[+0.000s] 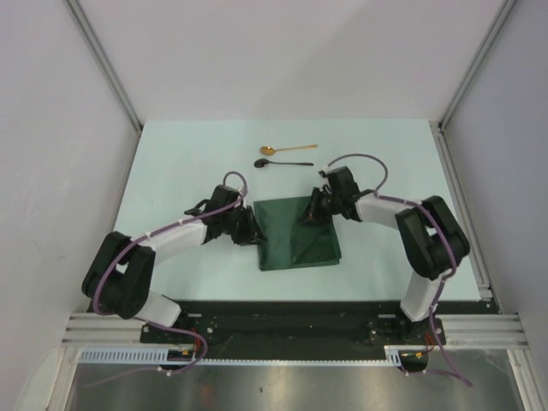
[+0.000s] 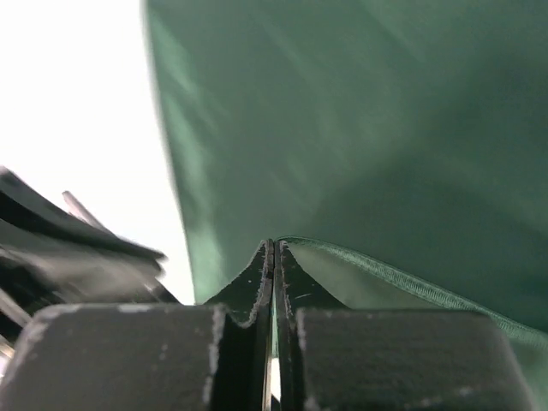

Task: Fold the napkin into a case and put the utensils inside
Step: Fold the top corner of the square-folded napkin at the center of the board.

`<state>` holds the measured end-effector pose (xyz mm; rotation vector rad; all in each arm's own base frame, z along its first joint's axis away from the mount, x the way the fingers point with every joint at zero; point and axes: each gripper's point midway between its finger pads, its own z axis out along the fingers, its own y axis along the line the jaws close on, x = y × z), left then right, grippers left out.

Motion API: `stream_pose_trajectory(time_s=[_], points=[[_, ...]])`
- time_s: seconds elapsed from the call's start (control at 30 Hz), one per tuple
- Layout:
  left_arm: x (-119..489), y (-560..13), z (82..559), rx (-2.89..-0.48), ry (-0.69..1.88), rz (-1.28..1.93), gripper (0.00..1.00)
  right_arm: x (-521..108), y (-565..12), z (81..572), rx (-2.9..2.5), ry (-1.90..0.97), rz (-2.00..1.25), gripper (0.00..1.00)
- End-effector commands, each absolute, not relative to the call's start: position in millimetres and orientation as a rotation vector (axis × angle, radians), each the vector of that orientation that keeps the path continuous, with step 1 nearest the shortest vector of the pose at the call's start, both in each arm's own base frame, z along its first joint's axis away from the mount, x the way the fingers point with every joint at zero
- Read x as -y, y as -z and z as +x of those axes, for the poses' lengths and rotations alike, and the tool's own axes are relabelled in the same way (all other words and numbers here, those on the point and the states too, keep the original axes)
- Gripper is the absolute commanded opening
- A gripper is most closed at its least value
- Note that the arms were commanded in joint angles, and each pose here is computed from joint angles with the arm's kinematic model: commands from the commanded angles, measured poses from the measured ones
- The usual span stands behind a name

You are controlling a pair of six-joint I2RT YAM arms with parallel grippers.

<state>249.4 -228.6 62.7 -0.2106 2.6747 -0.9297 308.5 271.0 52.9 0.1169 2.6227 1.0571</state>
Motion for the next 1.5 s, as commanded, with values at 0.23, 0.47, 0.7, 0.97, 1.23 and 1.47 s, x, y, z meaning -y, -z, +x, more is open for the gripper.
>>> stream_pose_trajectory(time_s=[0.23, 0.47, 0.7, 0.97, 1.23, 1.47], points=[[224, -41, 228, -2.700, 0.889, -0.207, 0.20, -363, -73, 363, -2.494, -1.312, -0.101, 0.00], [217, -29, 220, -2.721, 0.861, -0.239, 0.18, -387, -71, 372, -2.480, -1.366, -0.149, 0.00], [216, -28, 217, -2.719, 0.860, -0.233, 0.18, -394, -69, 384, -2.465, -1.389, -0.134, 0.00], [218, -25, 211, -2.728, 0.873, -0.238, 0.18, -396, -69, 395, -2.447, -1.411, -0.113, 0.00], [220, -23, 207, -2.735, 0.878, -0.232, 0.18, -400, -68, 406, -2.429, -1.449, -0.097, 0.00], [220, -24, 205, -2.736, 0.878, -0.231, 0.18, -401, -63, 416, -2.428, -1.453, -0.072, 0.00]])
